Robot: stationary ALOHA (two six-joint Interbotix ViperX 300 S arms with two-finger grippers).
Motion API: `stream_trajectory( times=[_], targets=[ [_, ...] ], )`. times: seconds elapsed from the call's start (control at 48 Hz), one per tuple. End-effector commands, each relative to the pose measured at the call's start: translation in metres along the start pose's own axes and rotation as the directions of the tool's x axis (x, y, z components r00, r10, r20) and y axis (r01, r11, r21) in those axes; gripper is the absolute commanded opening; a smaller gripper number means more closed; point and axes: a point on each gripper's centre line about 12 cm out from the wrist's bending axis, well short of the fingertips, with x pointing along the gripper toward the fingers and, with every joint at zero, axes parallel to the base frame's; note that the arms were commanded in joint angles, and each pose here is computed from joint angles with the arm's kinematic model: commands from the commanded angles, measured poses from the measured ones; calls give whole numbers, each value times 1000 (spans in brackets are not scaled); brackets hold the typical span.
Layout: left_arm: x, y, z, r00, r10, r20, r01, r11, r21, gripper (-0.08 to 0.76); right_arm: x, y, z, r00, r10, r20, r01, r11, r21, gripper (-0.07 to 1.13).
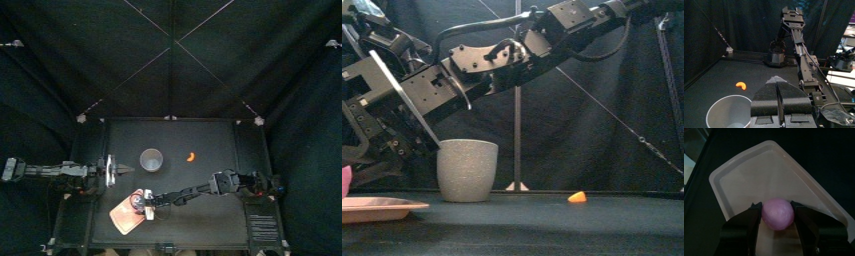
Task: Pick the pink ball then place it on the pink plate
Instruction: Drop pink ball on the pink plate and return to neutral
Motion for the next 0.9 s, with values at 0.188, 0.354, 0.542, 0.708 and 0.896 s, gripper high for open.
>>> stream_trajectory(
  times=[0.188, 0.354, 0.542, 0.708, 0.896],
  targets=[
    [1, 1, 2, 1000, 5, 11, -5, 1000, -9, -19, -10, -2, 32, 999, -1, 53, 2, 1000, -21, 997],
    [1, 0, 2, 1000, 5, 9, -4, 1000, -11, -19, -14, -16, 32, 998, -22, 56, 23, 1000, -17, 1015],
    [1, 1, 0, 1000, 5, 5, -5, 1000, -13, -19, -49, -25, 44, 991, -35, 128, 38, 999, -21, 1014],
    [0, 1, -3, 1000, 9, -3, -9, 1000, -21, -19, -98, -32, 56, 960, -45, 275, 49, 999, -7, 1015],
    [-2, 2, -8, 1000, 16, -14, -17, 999, -42, -19, -155, -40, 42, 912, -64, 406, 61, 998, 22, 1015]
  ],
)
